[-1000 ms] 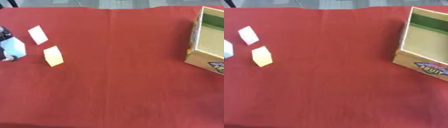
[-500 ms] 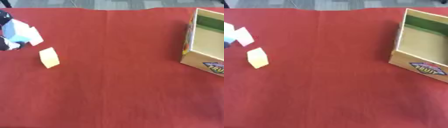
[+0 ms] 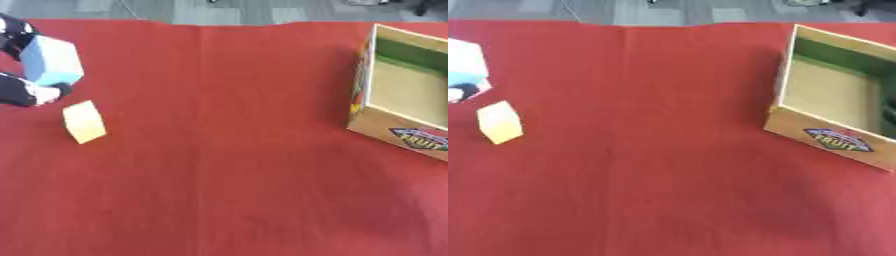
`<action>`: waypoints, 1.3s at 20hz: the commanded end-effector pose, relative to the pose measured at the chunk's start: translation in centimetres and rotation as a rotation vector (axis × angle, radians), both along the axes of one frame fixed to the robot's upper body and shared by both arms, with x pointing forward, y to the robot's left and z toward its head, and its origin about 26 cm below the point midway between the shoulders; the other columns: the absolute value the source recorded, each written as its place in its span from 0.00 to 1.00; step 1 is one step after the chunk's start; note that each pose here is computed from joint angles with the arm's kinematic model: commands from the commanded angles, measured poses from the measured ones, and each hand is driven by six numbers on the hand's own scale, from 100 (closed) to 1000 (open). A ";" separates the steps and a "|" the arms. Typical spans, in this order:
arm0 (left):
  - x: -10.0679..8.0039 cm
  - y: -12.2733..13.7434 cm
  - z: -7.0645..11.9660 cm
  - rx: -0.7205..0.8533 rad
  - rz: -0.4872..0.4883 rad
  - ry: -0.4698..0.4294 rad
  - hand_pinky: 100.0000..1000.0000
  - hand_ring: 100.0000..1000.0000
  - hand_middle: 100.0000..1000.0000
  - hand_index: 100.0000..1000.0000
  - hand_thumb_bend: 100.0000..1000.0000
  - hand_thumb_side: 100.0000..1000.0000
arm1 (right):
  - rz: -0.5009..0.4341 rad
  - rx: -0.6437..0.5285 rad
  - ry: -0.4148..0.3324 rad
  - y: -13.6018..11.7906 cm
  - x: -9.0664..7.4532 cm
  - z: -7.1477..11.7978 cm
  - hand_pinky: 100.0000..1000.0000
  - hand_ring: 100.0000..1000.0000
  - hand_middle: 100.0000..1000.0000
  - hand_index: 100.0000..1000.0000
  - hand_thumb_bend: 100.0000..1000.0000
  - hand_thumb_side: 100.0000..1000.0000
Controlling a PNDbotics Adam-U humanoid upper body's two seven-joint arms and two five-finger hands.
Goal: Pick up the objects with one hand, pass them to the other hand, and then place them into the box on the other side of the table.
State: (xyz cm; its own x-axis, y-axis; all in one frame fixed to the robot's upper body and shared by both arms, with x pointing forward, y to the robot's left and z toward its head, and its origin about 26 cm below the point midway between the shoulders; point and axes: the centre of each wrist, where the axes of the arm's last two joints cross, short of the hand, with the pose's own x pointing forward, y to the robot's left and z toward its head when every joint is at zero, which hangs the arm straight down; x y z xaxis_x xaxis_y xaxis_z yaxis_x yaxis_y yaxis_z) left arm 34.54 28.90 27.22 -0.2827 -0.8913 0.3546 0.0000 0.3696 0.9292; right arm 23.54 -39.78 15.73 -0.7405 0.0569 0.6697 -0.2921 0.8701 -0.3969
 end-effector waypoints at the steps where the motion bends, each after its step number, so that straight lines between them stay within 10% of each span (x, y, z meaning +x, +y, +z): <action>1: -0.2 -1.2 0.6 0.017 -0.027 -0.062 0.65 0.58 0.44 0.42 0.00 0.00 | 0.044 -0.051 -0.039 0.2 0.1 1.5 1.00 1.00 0.91 1.00 0.00 0.41; 26: 1.7 -8.0 -3.1 -0.086 -0.236 -0.131 0.64 0.57 0.43 0.41 0.00 0.00 | 0.358 -0.385 -0.091 5.7 4.7 8.4 1.00 1.00 0.94 1.00 0.00 0.39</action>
